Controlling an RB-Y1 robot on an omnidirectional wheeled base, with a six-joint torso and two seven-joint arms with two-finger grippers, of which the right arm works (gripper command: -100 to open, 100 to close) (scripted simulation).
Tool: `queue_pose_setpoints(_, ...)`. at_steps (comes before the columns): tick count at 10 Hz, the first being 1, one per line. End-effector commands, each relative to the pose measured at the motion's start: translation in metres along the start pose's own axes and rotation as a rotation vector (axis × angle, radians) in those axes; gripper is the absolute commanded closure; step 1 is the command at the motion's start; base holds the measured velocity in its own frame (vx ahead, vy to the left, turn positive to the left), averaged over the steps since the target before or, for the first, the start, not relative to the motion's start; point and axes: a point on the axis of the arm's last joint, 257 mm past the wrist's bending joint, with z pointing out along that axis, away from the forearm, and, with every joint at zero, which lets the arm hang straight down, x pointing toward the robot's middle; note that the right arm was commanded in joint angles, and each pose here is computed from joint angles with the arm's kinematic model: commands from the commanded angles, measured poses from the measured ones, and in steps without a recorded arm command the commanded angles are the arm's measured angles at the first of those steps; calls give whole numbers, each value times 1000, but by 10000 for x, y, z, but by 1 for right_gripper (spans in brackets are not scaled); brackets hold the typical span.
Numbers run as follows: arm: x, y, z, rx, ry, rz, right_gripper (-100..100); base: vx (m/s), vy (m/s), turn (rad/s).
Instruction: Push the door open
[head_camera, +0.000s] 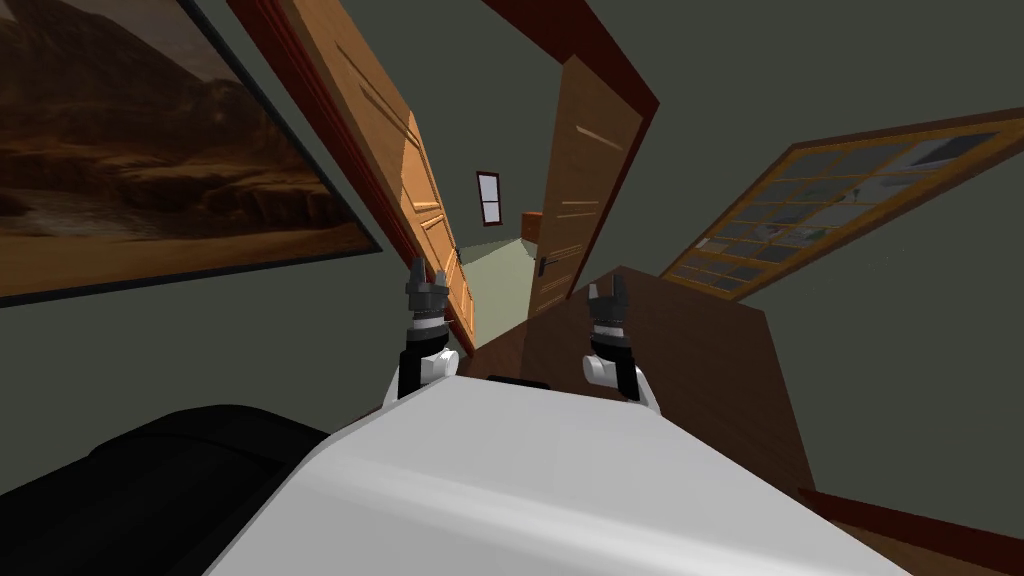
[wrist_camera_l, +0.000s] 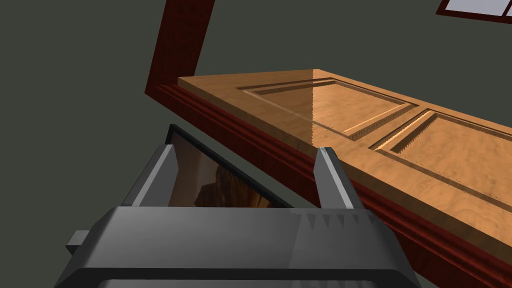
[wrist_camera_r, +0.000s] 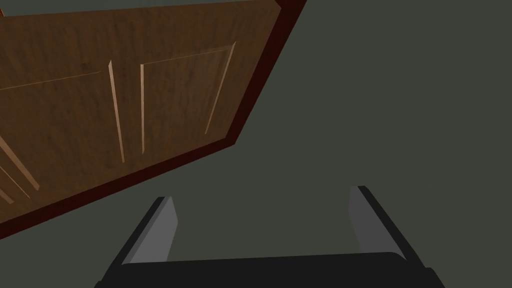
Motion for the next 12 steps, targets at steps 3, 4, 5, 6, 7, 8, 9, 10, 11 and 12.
queue_pose_setpoints(3,62,-360,32,49,16,19,-100,81,-98,92)
queue_pose_setpoints(4,83,-463,41,63,21,24,-100,96,-97,107)
queue_pose_setpoints(5,104,-569,49,78,26,30,-100,88,-125,81)
queue_pose_setpoints(6,127,-664,62,91,30,35,-100,74,-118,111)
queue_pose_setpoints(7,153,-727,87,97,36,39,-100,60,-107,99)
queue_pose_setpoints(8,149,-778,65,108,35,39,-100,54,-79,24)
queue_pose_setpoints(9,172,-881,72,123,40,44,-100,48,-65,58)
queue_pose_setpoints(10,197,-988,79,139,45,48,-100,58,-99,98)
queue_pose_setpoints(11,227,-1034,114,141,51,53,-100,92,-110,112)
queue_pose_setpoints(12,222,-1094,85,155,49,53,-100,66,-73,43)
